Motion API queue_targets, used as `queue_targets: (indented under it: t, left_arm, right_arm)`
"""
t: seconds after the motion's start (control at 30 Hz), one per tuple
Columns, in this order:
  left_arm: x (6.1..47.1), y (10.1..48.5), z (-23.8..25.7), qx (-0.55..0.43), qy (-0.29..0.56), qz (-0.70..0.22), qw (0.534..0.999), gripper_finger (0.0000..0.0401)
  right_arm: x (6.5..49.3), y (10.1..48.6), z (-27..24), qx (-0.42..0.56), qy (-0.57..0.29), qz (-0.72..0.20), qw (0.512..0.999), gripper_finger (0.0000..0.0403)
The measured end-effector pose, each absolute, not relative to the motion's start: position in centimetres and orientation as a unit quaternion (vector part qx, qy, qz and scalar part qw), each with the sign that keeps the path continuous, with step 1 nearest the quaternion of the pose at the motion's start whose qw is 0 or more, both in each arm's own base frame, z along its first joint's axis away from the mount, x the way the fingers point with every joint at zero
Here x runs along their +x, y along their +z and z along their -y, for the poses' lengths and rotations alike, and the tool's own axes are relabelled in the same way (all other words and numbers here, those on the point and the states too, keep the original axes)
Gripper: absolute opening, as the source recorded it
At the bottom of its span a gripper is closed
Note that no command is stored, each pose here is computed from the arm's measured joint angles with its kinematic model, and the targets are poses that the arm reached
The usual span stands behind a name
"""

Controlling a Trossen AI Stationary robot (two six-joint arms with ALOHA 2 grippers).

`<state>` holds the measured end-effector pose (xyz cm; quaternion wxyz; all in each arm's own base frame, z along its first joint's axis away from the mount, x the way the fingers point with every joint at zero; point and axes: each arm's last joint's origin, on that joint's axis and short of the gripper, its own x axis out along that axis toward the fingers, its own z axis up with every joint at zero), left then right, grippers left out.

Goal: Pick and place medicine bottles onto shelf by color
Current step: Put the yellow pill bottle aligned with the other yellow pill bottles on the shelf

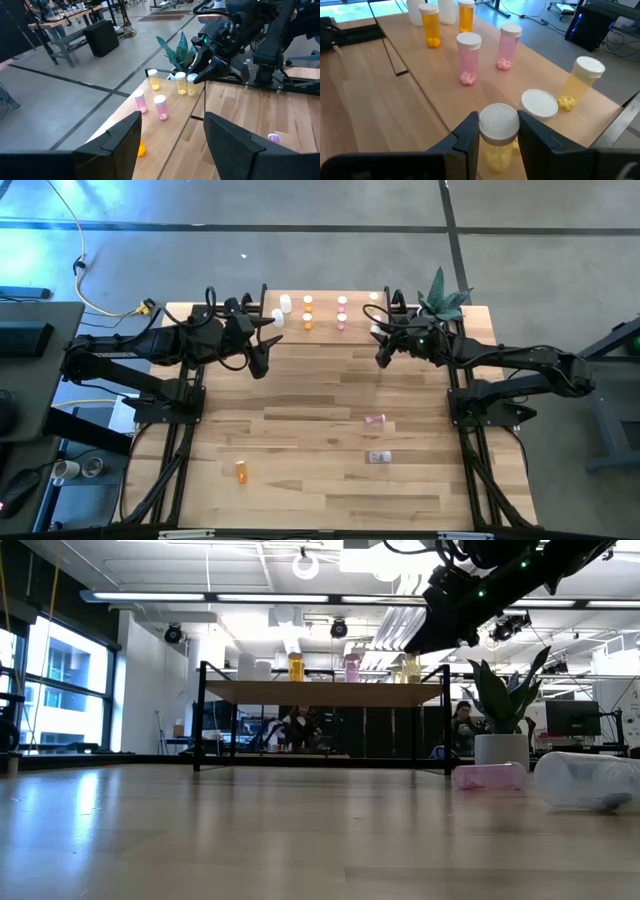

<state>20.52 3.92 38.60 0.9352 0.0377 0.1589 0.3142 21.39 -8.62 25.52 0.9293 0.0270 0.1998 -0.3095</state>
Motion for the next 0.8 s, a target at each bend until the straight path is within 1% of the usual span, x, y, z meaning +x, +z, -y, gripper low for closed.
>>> queue_targets:
  t: [0.47, 0.8]
  left_arm:
    - [20.5, 38.6, -3.9, 0.033, 0.315, -0.157, 0.935, 0.0204]
    - [20.5, 38.6, -3.9, 0.025, 0.316, -0.154, 0.936, 0.0204]
  right_arm:
    - [21.2, 25.7, 9.3, 0.019, -0.319, -0.193, 0.927, 0.0095]
    - [21.9, 25.1, 9.8, 0.019, -0.322, -0.197, 0.926, 0.0095]
